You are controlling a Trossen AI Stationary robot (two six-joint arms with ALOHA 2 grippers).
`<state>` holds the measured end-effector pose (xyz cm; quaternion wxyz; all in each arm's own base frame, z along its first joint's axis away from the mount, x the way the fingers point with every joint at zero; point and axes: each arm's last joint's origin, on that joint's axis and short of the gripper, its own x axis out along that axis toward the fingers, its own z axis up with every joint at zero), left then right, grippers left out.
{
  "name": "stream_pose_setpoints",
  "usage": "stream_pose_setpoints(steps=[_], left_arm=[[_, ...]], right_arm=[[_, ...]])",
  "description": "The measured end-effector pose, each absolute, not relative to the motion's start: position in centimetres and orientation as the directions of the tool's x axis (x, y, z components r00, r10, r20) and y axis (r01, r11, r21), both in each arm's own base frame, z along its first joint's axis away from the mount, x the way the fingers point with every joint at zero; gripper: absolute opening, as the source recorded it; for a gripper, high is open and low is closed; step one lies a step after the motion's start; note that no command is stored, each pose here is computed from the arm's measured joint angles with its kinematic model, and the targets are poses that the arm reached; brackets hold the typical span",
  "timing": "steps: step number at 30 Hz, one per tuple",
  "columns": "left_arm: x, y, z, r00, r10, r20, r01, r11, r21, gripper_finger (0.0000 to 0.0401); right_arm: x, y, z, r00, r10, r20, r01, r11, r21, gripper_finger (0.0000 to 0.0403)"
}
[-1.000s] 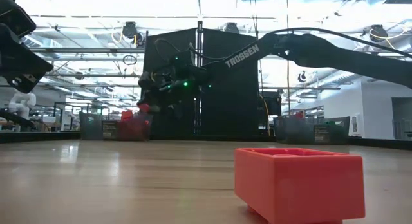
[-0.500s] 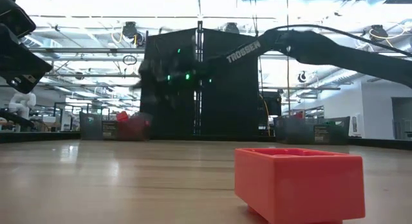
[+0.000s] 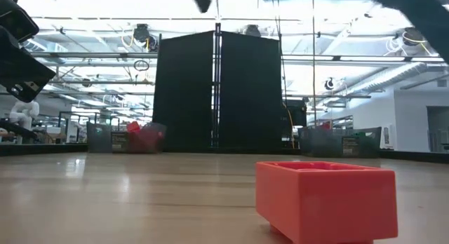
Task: Sort blocks
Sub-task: Put the orange game piece into the top left black bin
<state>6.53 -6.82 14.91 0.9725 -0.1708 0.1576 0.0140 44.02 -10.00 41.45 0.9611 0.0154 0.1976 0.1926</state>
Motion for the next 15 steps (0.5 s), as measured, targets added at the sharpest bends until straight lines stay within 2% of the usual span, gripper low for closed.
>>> stream_pose_setpoints(steps=[4,8,12,15], left_arm=[[6.5,-6.8,14.9,0.950,-0.026,-0.311,-0.081,0.941,-0.327,0.0000],[6.5,-6.8,14.9,0.950,-0.026,-0.311,-0.081,0.941,-0.327,0.0000],[6.5,-6.8,14.9,0.950,-0.026,-0.311,-0.081,0.942,-0.326,0.0000],[6.5,-6.8,14.9,0.950,-0.026,-0.311,-0.081,0.942,-0.327,0.0000]], right_arm=[[37.9,-2.7,43.8,0.687,0.316,-0.655,-0.381,0.923,0.046,0.0116],[33.3,2.9,43.8,0.452,0.251,-0.856,-0.294,0.948,0.122,0.0090],[31.8,8.0,42.9,0.407,0.193,-0.893,-0.226,0.968,0.106,0.0073],[28.3,10.7,41.9,0.365,0.065,-0.929,-0.135,0.991,0.016,0.0063]])
